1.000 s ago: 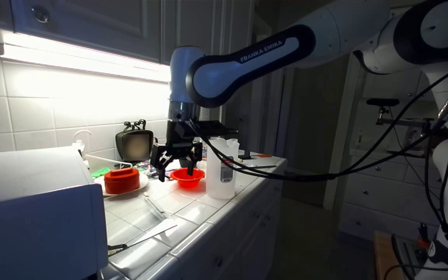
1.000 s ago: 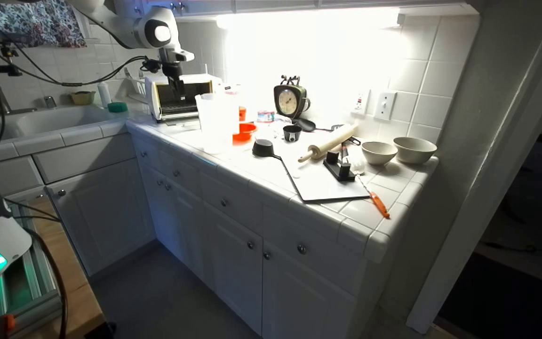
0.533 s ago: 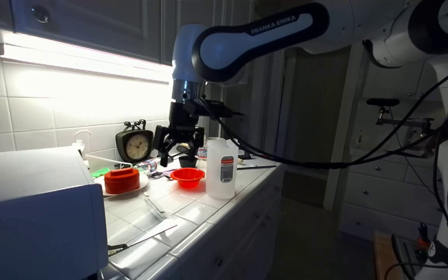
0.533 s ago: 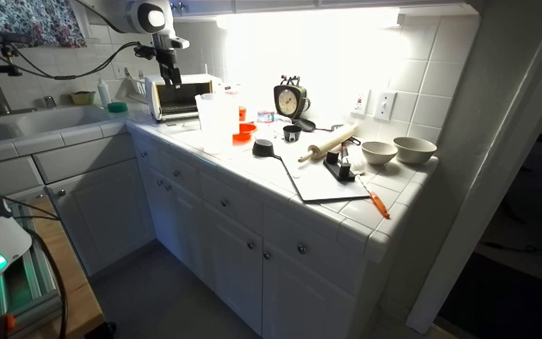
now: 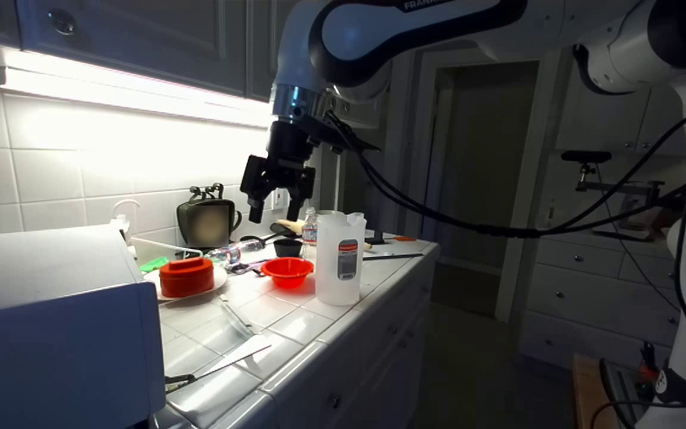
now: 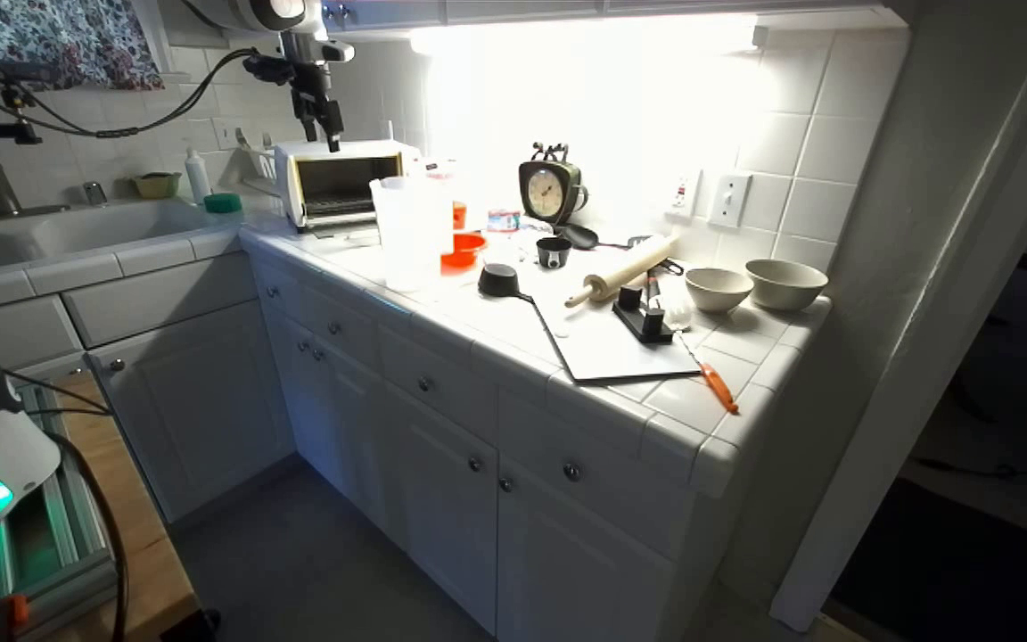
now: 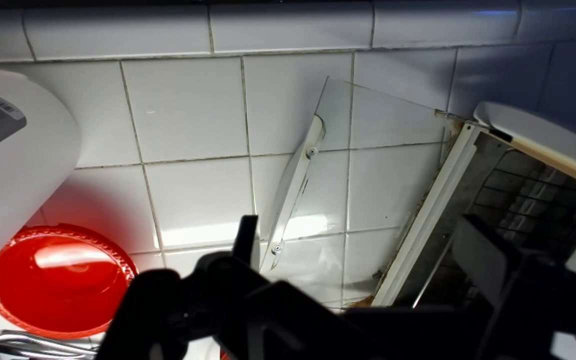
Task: Move the jar to the right and open the oven
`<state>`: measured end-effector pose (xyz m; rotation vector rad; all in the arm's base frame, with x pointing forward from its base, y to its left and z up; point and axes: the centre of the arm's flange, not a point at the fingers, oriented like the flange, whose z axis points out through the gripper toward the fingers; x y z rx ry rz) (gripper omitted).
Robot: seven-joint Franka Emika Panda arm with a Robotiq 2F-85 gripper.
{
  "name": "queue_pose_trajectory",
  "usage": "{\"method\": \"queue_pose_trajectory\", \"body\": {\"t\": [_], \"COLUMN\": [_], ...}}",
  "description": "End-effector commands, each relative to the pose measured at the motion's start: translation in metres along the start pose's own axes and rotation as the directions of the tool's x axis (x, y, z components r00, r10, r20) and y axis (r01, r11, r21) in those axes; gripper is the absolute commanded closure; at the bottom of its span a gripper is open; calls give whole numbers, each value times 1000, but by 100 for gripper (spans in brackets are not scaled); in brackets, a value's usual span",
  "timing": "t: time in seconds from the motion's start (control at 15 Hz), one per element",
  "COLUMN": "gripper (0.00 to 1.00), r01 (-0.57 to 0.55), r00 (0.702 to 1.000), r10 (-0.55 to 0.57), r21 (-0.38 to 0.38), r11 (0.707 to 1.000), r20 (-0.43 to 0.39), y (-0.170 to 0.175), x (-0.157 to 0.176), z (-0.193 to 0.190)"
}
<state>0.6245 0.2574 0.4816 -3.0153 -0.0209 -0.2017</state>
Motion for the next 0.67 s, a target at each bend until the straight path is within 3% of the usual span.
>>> {"method": "queue_pose_trajectory", "body": {"t": [0.0,0.6], "gripper": [0,0], "r01": [21,29], "r00": [1000,999], "r10": [-22,-31], "r21": [37,59], "r11": [999,998], "r20": [12,20], "y": [7,9], "x": [-11,-10], "z": [-4,-2]}}
